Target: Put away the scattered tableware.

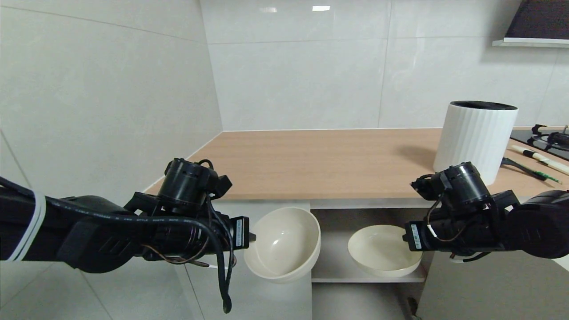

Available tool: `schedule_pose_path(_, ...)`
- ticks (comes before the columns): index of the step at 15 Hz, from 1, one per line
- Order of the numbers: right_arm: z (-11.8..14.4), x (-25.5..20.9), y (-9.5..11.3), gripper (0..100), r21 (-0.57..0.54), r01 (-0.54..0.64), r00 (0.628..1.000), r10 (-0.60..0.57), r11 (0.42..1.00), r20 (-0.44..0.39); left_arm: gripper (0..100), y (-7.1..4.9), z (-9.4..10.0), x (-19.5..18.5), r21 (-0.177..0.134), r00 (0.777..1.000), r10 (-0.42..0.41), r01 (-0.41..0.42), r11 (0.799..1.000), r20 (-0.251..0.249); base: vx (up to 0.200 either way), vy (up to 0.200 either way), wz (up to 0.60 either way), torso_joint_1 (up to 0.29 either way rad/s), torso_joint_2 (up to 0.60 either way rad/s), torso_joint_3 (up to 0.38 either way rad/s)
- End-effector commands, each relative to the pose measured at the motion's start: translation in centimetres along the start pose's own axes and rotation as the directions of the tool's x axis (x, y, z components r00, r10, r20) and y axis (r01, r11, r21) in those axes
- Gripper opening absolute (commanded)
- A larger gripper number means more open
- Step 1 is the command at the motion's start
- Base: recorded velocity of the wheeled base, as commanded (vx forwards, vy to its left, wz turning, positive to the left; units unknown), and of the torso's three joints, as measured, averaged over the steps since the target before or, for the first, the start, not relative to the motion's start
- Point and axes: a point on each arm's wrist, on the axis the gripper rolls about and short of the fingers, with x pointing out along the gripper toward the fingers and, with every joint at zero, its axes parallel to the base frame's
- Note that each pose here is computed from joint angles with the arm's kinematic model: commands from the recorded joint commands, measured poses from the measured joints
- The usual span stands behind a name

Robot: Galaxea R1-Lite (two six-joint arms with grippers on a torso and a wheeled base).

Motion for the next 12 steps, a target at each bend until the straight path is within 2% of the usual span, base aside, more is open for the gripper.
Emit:
schedule_pose_path(1,-0.05,0.17,0.01,0,0.0,0.001,1.0,-0.001,1.0,-0.004,0,0.02,0.0,0.05,-0.001,1.0,0.001,-0.001,1.0,-0.001,0.0,0.0,0.0,-0.178,0.46,0.281)
schedule_pose_path(9,-0.17,0.62,-0.01,0,-0.001,0.007,1.0,-0.007,1.0,-0.015,0,0.05,-0.07,0.24,0.0,1.0,0.007,-0.007,1.0,-0.005,0.0,0.0,0.0,-0.165,0.46,0.293)
schedule_pose_path(12,-0.15,0.76,-0.04,0,0.0,0.008,1.0,-0.008,1.0,-0.014,0,0.07,-0.08,0.29,-0.001,1.0,0.007,-0.007,1.0,-0.006,0.0,0.0,0.0,-0.074,0.39,0.264)
